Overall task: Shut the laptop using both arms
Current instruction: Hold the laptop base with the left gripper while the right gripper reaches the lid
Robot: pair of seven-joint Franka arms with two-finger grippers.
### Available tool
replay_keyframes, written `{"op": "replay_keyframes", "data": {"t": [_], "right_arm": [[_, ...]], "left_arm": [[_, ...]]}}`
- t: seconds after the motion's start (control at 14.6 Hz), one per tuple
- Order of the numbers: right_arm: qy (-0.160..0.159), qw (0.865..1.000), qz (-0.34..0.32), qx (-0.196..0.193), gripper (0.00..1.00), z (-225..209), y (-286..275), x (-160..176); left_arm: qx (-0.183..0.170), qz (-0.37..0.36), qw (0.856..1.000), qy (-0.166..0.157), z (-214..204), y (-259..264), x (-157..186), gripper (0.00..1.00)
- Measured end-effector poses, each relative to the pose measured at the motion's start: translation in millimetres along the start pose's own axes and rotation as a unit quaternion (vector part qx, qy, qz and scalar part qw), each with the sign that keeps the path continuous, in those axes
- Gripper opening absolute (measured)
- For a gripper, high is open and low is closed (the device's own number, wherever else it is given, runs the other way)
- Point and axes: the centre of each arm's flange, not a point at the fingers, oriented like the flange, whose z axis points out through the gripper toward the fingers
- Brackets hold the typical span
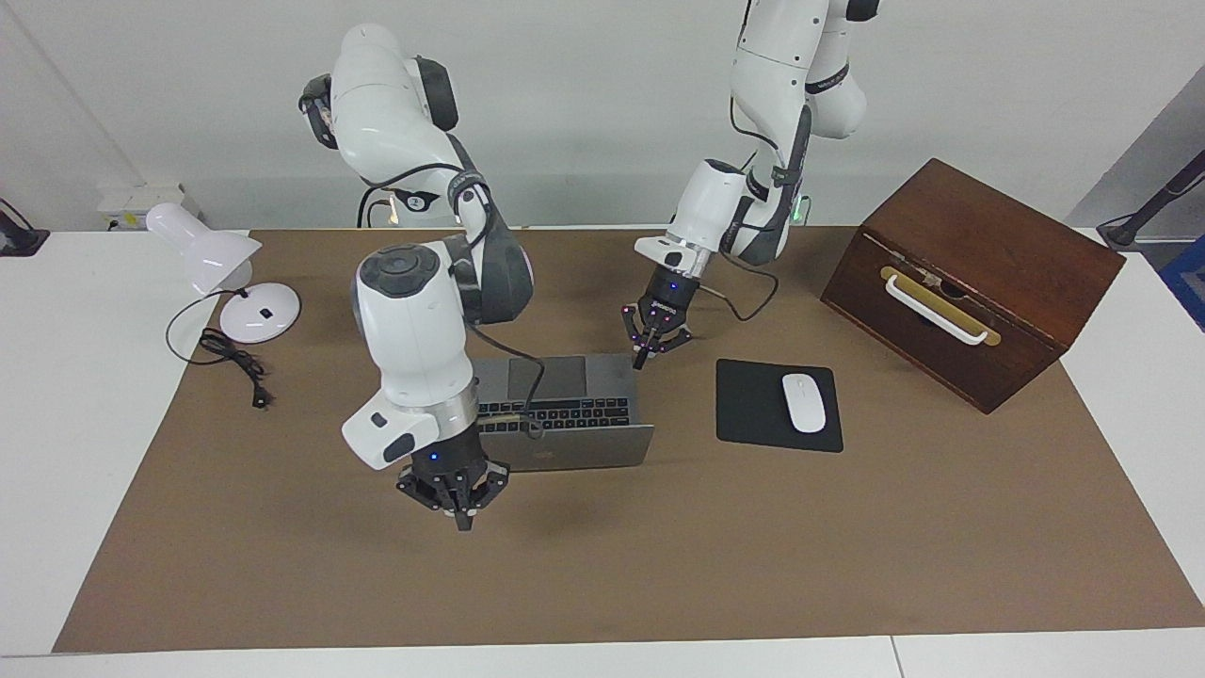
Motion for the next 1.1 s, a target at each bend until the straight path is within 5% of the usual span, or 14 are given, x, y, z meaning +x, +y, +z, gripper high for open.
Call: {"op": "replay_keyframes", "data": {"t": [0.55, 1.1], "right_arm": [[-0.006, 1.000, 0.006, 0.013, 0.01, -7, -69, -26], [-0.036, 0.999, 0.000, 0.012, 0.01, -9, -80, -37]], "left_arm": [[-0.004, 0.025, 0.999, -0.019, 21, 4, -13, 0.01], [-0.005, 0.048, 0.998, -0.027, 27, 2, -20, 0.01]]}}
